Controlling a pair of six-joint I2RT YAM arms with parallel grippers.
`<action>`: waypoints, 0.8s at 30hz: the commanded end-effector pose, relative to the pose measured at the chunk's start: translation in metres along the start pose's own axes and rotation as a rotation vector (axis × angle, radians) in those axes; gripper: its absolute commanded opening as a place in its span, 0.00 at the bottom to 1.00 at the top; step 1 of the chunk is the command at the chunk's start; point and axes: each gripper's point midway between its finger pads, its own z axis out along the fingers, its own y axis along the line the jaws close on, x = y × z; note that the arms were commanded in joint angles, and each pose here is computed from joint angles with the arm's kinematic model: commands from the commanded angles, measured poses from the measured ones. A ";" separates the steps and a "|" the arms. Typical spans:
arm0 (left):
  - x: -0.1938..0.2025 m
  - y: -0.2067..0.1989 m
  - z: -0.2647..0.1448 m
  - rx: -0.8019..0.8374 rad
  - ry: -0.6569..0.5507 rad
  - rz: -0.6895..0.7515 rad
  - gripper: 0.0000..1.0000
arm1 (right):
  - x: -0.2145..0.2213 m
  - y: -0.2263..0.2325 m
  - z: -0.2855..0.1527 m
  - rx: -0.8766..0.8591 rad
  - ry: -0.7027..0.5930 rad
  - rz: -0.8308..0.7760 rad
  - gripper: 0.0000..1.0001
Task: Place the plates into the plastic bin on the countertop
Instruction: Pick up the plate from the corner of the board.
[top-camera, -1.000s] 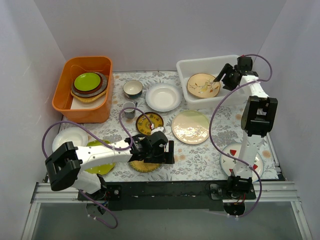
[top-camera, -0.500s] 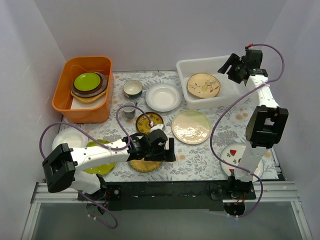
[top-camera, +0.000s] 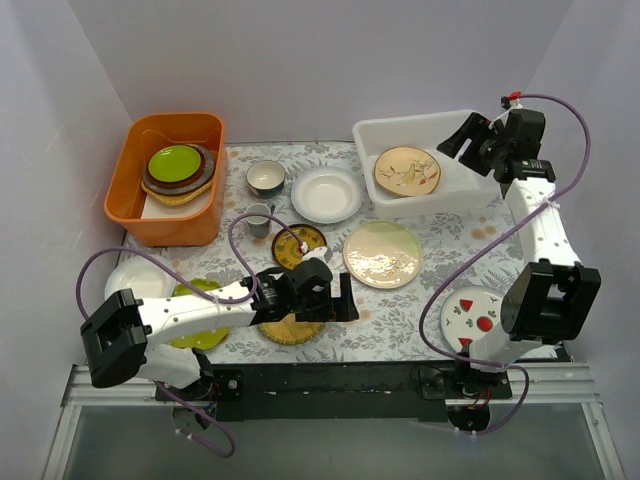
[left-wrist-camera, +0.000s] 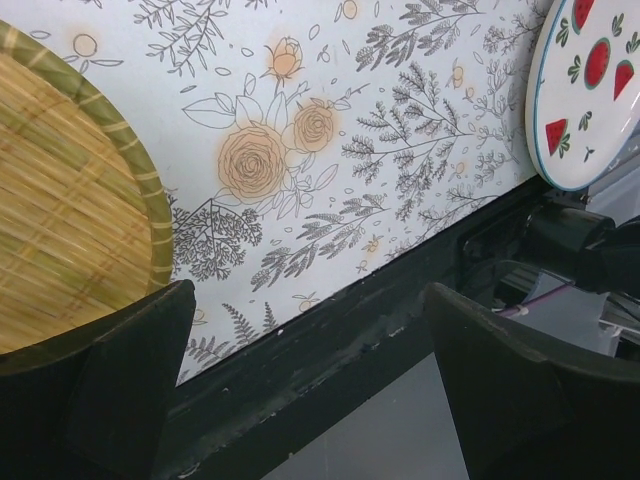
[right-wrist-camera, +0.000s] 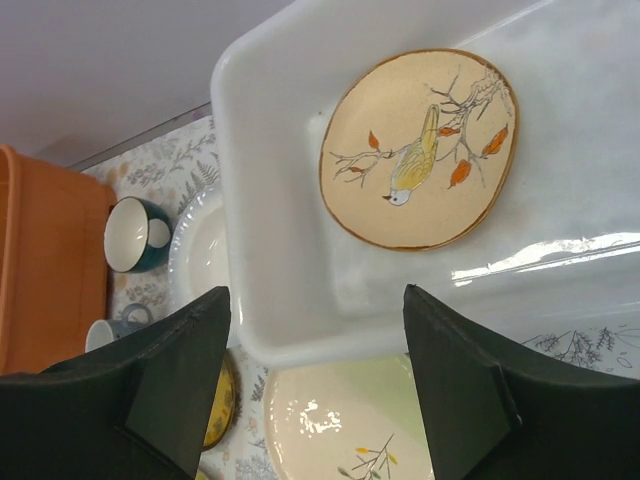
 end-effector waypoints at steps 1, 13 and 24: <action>-0.003 -0.022 -0.005 0.120 -0.021 -0.026 0.98 | -0.011 0.032 -0.032 -0.114 -0.042 -0.037 0.76; 0.004 -0.059 0.027 0.264 0.039 -0.069 0.98 | 0.034 0.052 -0.098 -0.197 -0.039 -0.030 0.75; -0.006 -0.114 0.078 0.375 0.062 -0.060 0.96 | 0.046 0.067 -0.136 -0.235 -0.050 -0.035 0.75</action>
